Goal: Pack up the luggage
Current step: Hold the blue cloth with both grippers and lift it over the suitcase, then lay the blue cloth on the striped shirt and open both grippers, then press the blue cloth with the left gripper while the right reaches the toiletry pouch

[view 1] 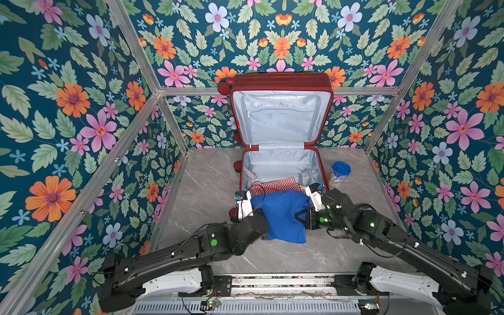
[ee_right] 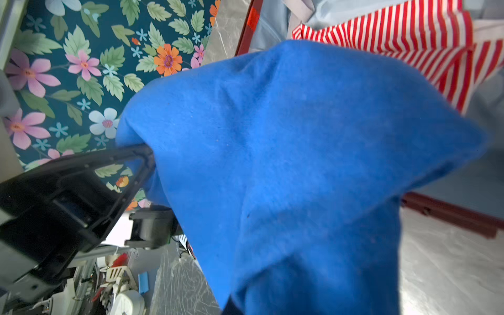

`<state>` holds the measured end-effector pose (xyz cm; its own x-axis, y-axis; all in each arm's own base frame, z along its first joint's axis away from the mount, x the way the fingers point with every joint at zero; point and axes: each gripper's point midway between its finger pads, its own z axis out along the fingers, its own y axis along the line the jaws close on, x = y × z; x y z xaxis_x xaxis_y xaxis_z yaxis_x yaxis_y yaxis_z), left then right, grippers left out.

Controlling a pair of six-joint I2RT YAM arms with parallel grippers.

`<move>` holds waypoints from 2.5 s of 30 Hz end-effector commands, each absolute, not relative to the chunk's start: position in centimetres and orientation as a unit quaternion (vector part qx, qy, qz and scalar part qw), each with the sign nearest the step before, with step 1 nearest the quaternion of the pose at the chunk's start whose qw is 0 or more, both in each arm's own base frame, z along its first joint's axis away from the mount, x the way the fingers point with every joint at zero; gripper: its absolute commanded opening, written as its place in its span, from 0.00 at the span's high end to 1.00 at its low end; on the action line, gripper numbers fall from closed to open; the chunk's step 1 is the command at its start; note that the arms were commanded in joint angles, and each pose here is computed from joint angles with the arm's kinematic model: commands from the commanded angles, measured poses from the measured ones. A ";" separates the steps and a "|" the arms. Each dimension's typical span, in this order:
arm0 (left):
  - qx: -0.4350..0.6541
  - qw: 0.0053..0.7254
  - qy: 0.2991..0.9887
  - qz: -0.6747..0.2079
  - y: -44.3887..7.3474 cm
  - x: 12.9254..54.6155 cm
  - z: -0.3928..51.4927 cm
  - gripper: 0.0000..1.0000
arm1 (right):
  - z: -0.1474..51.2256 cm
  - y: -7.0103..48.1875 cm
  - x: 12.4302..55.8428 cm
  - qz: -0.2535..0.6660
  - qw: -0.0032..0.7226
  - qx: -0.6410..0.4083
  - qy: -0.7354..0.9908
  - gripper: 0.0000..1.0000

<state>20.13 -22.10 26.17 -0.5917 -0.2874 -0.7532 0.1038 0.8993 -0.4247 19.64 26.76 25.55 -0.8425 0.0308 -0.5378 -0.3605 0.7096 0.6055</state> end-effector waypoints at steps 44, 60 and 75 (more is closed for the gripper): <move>-0.047 0.355 0.926 -0.123 -20.4 43.1 12.5 0.28 | 13.8 21.9 38.8 0.271 0.188 0.041 0.943 0.30; -0.031 0.428 0.884 -0.184 -21.1 36.6 22.9 0.27 | 19.9 9.5 31.0 0.212 0.260 0.127 0.933 0.28; 0.052 0.382 0.869 -0.311 -35.7 25.1 19.9 0.28 | 12.5 -5.5 25.3 0.216 0.227 0.440 0.842 0.26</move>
<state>24.61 -34.87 18.46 -0.7221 -0.0567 -0.6895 0.3491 0.8306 -0.4339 25.30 -4.74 12.32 -0.5600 0.8000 -0.2155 0.6254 0.5788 0.5233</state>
